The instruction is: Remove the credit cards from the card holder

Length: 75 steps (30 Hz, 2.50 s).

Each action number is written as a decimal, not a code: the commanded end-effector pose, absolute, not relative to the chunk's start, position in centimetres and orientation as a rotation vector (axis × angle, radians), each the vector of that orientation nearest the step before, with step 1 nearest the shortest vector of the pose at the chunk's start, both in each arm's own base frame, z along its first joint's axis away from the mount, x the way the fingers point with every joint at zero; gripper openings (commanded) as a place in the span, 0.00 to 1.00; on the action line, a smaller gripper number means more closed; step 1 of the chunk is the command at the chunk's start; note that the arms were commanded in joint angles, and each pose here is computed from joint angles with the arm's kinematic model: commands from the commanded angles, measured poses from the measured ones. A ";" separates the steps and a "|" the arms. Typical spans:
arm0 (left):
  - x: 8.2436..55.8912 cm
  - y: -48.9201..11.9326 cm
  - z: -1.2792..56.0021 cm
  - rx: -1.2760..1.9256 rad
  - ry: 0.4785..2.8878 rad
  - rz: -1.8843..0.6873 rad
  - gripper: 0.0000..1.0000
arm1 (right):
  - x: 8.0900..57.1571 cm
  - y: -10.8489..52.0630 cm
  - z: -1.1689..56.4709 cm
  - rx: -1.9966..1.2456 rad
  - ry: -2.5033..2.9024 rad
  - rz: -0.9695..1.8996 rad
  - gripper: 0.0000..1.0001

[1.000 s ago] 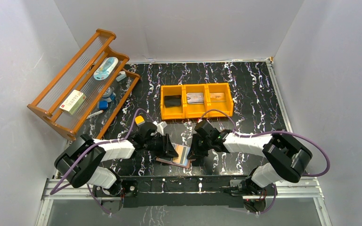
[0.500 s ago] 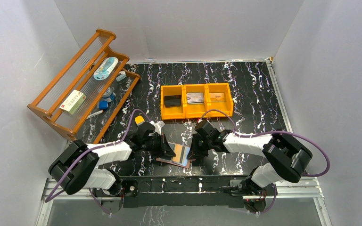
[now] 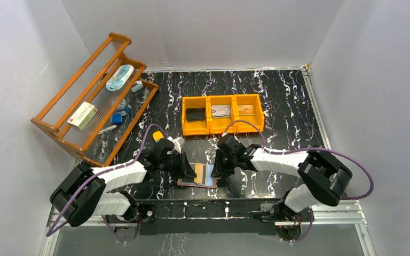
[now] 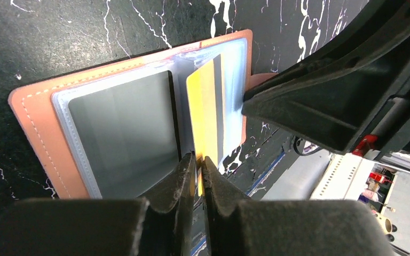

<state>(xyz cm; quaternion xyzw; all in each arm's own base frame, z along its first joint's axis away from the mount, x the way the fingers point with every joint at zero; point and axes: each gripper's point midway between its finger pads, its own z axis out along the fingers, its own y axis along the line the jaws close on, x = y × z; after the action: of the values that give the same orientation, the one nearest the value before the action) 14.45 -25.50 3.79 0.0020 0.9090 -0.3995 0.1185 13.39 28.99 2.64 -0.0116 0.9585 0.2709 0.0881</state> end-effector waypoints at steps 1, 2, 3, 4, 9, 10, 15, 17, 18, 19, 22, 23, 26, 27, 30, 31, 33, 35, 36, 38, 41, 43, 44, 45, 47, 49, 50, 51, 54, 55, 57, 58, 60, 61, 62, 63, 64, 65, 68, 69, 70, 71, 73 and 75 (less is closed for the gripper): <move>15.0 -26.1 5.0 0.037 2.624 -1.202 0.09 | 16.0 30.2 6.1 -0.063 2.700 0.842 0.27; 15.0 -26.1 5.0 0.037 2.624 -1.202 0.10 | 16.0 30.7 6.9 -0.068 2.679 0.891 0.27; 15.0 -26.1 5.0 0.036 2.624 -1.201 0.10 | 16.1 31.2 7.6 -0.073 2.656 0.933 0.28; 15.1 -26.1 5.0 0.036 2.622 -1.202 0.10 | 16.1 31.7 8.1 -0.079 2.640 0.972 0.28; 15.0 -26.1 4.9 0.036 2.627 -1.201 0.10 | 15.9 33.4 8.7 -0.114 2.634 1.054 0.29; 14.9 -26.1 4.9 0.036 2.627 -1.202 0.10 | 15.8 33.5 8.2 -0.120 2.646 1.056 0.29; 15.0 -26.1 5.0 0.042 2.627 -1.202 0.10 | 14.7 32.7 4.9 -0.066 2.754 0.979 0.29; 14.9 -26.1 5.0 0.046 2.628 -1.203 0.11 | 14.4 32.2 3.5 -0.047 2.774 0.959 0.30; 14.8 -26.0 4.9 0.046 2.631 -1.204 0.11 | 14.1 31.7 2.7 -0.034 2.798 0.936 0.30; 14.7 -26.1 4.8 0.054 2.635 -1.207 0.11 | 14.0 31.3 1.9 -0.013 2.820 0.901 0.30; 14.4 -25.9 4.7 0.082 2.654 -1.200 0.12 | 13.6 30.2 0.4 0.045 2.868 0.822 0.28; 14.3 -25.8 4.7 0.093 2.663 -1.188 0.13 | 13.6 29.9 0.2 0.073 2.869 0.804 0.27; 14.4 -25.2 4.5 0.114 2.678 -1.121 0.13 | 13.7 28.7 -0.3 0.134 2.863 0.738 0.24; 14.5 -25.0 4.4 0.113 2.685 -1.101 0.13 | 13.7 28.5 -0.2 0.143 2.860 0.732 0.23; 14.7 -25.1 4.6 0.111 2.679 -1.096 0.15 | 13.9 27.9 -0.2 0.161 2.851 0.694 0.23; 14.8 -25.4 4.8 0.108 2.664 -1.119 0.18 | 13.8 27.9 -0.2 0.156 2.851 0.695 0.23; 14.8 -26.1 5.3 0.116 2.635 -1.194 0.23 | 13.8 28.1 -0.1 0.148 2.850 0.706 0.23; 14.8 -27.0 5.8 0.119 2.605 -1.271 0.28 | 13.8 28.4 -0.2 0.143 2.858 0.721 0.23; 14.8 -27.3 5.9 0.122 2.596 -1.301 0.29 | 13.7 28.5 -0.2 0.140 2.860 0.728 0.23; 14.7 -27.7 5.8 0.123 2.601 -1.332 0.31 | 13.7 28.6 -0.3 0.137 2.863 0.734 0.23; 14.7 -27.7 4.9 0.108 2.634 -1.321 0.30 | 13.5 28.6 -0.5 0.137 2.867 0.743 0.23; 14.6 -27.5 4.5 0.088 2.647 -1.312 0.27 | 13.5 28.7 -0.4 0.139 2.866 0.754 0.23; 14.7 -27.4 4.4 0.077 2.650 -1.301 0.24 | 13.4 28.7 -0.4 0.140 2.868 0.752 0.23; 14.7 -27.3 4.4 0.070 2.652 -1.288 0.22 | 13.4 28.6 -0.4 0.139 2.866 0.751 0.23; 14.9 -26.9 4.3 0.052 2.652 -1.250 0.19 | 13.4 28.6 -0.4 0.142 2.865 0.749 0.23; 15.0 -26.5 4.4 0.040 2.652 -1.212 0.15 | 13.5 28.4 -0.6 0.144 2.866 0.732 0.22; 15.2 -26.3 4.5 0.035 2.650 -1.193 0.14 | 13.5 28.3 -0.7 0.147 2.868 0.723 0.22; 15.2 -26.1 4.6 0.032 2.648 -1.179 0.12 | 13.5 28.1 -0.7 0.148 2.870 0.714 0.22; 15.3 -25.8 5.0 0.036 2.635 -1.160 0.06 | 13.4 28.0 -1.0 0.149 2.877 0.701 0.21; 15.2 -25.8 5.0 0.037 2.635 -1.158 0.04 | 13.4 28.0 -1.0 0.149 2.878 0.702 0.21; 15.2 -25.8 5.2 0.049 2.632 -1.163 0.04 | 13.4 28.0 -1.0 0.146 2.879 0.701 0.21; 15.1 -25.8 5.1 0.049 2.639 -1.161 0.03 | 13.4 28.1 -1.0 0.145 2.878 0.701 0.21; 15.1 -25.7 5.0 0.056 2.648 -1.153 0.00 | 13.5 28.0 -1.0 0.136 2.879 0.694 0.21; 15.0 -25.6 4.9 0.054 2.657 -1.138 0.00 | 13.5 28.1 -1.0 0.133 2.882 0.686 0.21; 15.0 -25.2 4.7 0.053 2.668 -1.107 0.00 | 13.6 28.0 -1.0 0.130 2.884 0.675 0.21; 15.1 -24.8 4.6 0.048 2.680 -1.066 0.00 | 13.6 27.9 -1.0 0.127 2.884 0.667 0.20; 15.1 -24.4 4.5 0.047 2.689 -1.027 0.00 | 13.7 27.9 -1.0 0.128 2.884 0.661 0.20; 15.3 -24.1 4.7 0.056 2.682 -1.002 0.00 | 13.7 27.8 -1.0 0.127 2.881 0.661 0.20; 15.6 -23.6 5.5 0.070 2.668 -0.961 0.00 | 13.9 28.3 -0.2 0.105 2.855 0.700 0.20; 15.7 -23.5 5.8 0.075 2.663 -0.950 0.00 | 14.2 28.6 0.2 0.085 2.841 0.714 0.21; 15.8 -23.5 6.2 0.078 2.657 -0.943 0.00 | 14.4 28.9 0.8 0.060 2.825 0.727 0.21; 15.9 -23.5 6.5 0.082 2.647 -0.943 0.00 | 14.7 29.1 1.4 0.044 2.806 0.739 0.22; 16.1 -23.5 7.4 0.082 2.628 -0.944 0.00 | 15.2 29.4 2.5 0.013 2.775 0.747 0.23; 16.5 -23.2 8.1 0.066 2.612 -0.919 0.00 | 15.7 29.9 3.7 -0.030 2.750 0.761 0.23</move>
<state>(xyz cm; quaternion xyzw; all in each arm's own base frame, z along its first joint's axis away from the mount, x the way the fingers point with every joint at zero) 15.45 -23.85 6.08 0.0220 0.9266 -0.3432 0.1519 14.68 31.21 2.81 0.0208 0.9460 0.3040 0.1103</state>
